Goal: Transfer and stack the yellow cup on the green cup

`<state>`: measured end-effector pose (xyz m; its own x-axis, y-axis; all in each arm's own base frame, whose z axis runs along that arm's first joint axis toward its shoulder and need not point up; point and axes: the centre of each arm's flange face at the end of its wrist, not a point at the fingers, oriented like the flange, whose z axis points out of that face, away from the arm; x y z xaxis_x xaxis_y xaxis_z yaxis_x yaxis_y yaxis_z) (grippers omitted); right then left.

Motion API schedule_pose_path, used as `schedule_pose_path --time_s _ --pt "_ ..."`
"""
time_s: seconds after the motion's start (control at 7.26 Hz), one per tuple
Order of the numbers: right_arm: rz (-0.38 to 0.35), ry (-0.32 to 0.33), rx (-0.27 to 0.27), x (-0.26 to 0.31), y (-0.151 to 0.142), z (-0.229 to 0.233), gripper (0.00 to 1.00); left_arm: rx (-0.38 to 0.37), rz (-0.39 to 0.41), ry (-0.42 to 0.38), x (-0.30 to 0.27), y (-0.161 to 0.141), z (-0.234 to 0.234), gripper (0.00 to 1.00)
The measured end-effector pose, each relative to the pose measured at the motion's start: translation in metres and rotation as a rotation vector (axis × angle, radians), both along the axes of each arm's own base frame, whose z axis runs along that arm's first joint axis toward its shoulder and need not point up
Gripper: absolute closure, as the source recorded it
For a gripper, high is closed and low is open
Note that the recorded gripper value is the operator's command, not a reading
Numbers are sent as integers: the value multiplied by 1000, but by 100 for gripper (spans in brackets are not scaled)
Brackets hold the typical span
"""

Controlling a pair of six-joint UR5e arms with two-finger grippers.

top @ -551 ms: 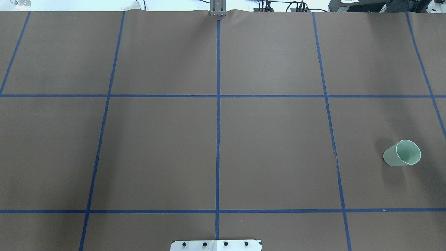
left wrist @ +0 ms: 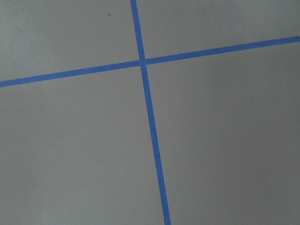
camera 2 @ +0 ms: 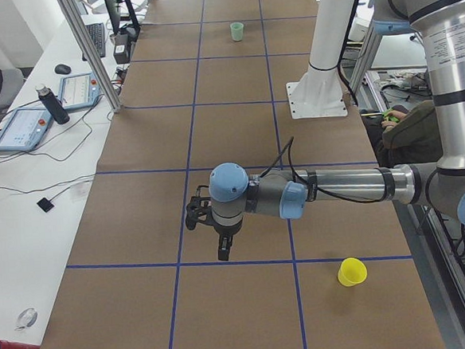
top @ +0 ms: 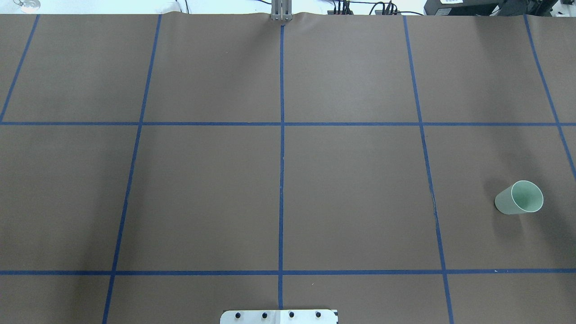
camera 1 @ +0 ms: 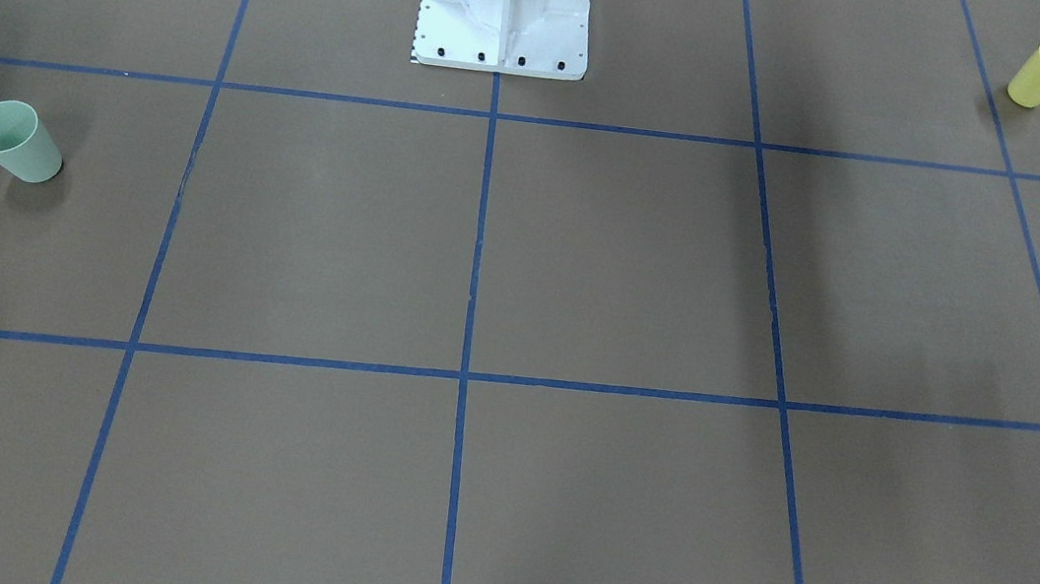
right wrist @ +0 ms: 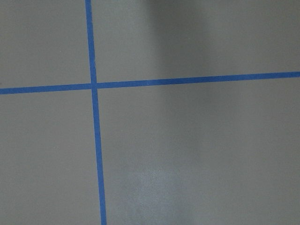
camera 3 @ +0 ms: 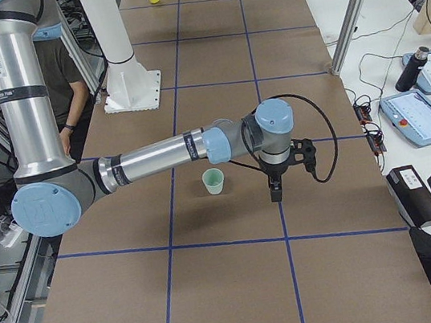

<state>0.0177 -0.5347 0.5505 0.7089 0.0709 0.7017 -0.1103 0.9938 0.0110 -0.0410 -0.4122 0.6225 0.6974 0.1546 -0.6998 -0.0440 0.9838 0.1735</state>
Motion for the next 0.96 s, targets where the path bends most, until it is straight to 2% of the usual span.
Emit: schedule_pose_path --time_s 0.96 --pt "-5 -16 19 -3 0 -10 0 -12 1 6 0 2 6 0"
